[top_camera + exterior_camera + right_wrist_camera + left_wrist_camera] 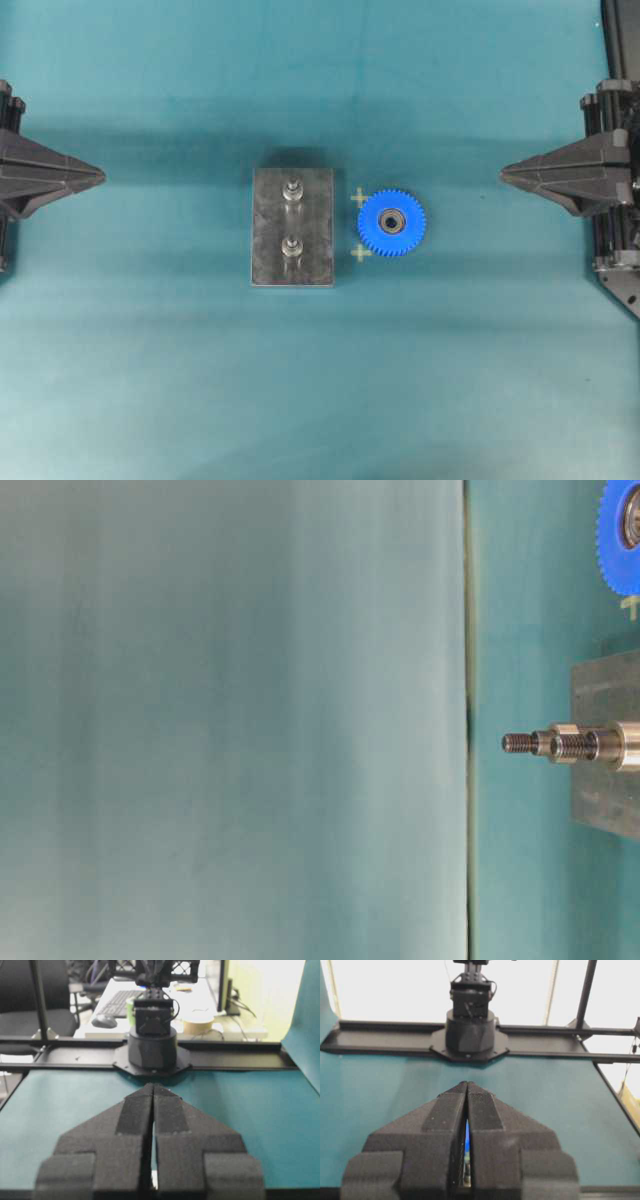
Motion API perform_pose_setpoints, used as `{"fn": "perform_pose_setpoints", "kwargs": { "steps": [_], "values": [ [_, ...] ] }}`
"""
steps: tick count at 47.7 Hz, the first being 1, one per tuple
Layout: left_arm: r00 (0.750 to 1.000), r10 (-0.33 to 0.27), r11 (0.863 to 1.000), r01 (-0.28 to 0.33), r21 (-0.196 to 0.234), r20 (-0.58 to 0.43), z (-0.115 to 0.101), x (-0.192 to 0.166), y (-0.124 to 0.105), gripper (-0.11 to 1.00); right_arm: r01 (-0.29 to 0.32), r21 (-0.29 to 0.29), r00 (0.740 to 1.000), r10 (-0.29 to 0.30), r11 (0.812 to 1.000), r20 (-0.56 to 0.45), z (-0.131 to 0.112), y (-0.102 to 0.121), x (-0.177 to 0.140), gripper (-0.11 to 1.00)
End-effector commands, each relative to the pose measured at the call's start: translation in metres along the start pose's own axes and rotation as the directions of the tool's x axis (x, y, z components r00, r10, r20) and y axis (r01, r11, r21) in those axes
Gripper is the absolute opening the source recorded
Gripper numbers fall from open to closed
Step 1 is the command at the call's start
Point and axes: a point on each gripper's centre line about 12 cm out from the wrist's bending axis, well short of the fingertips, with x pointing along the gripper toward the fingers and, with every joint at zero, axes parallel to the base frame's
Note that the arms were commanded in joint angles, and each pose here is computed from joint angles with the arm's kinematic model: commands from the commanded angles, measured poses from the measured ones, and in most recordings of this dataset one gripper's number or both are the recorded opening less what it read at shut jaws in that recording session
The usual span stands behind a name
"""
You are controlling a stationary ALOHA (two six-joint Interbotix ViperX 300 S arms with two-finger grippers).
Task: Fit the large gear onto the shaft.
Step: 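Move the right gripper toward the blue gear beside the plate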
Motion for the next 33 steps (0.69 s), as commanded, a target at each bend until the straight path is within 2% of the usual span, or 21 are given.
{"fn": "perform_pose_setpoints", "kwargs": {
  "steps": [1, 5, 9, 13, 18, 24, 30, 33],
  "values": [
    [1.0, -0.002, 1.0, 0.003, -0.031, 0.015, 0.003, 0.0, 0.0, 0.0, 0.002, 0.023, 1.0, -0.002, 1.0, 0.0, -0.001, 0.0, 0.001, 0.01],
    [1.0, -0.002, 0.998, 0.003, -0.062, 0.012, 0.004, 0.001, 0.0, 0.0, 0.025, 0.096, 0.999, -0.022, 0.995, -0.031, -0.004, -0.003, 0.0, 0.01],
    [1.0, -0.003, 0.997, 0.004, -0.075, 0.017, 0.006, 0.002, 0.0, 0.0, 0.061, 0.186, 0.99, -0.036, 0.981, -0.139, -0.014, -0.006, 0.0, -0.01],
    [1.0, -0.002, 0.997, 0.004, -0.075, 0.023, 0.008, 0.002, 0.0, 0.0, 0.094, 0.207, 0.964, -0.037, 0.974, -0.264, -0.02, -0.008, 0.001, -0.01],
    [1.0, -0.002, 0.997, 0.001, -0.074, -0.018, 0.006, 0.007, 0.0, 0.0, 0.136, 0.199, 0.912, -0.045, 0.97, -0.407, -0.023, -0.013, 0.006, -0.01],
    [0.987, 0.002, 0.997, -0.014, -0.073, -0.163, -0.009, 0.018, 0.001, 0.0, 0.188, 0.189, 0.849, -0.063, 0.964, -0.525, -0.026, -0.022, 0.018, -0.01],
    [0.955, 0.012, 0.997, -0.034, -0.069, -0.298, -0.024, 0.029, 0.003, 0.0, 0.218, 0.176, 0.771, -0.059, 0.96, -0.634, -0.037, -0.027, 0.037, -0.01],
    [0.931, 0.015, 0.996, -0.045, -0.073, -0.364, -0.034, 0.031, 0.004, 0.0, 0.233, 0.156, 0.721, -0.063, 0.96, -0.69, -0.046, -0.032, 0.049, -0.01]
  ]
}}
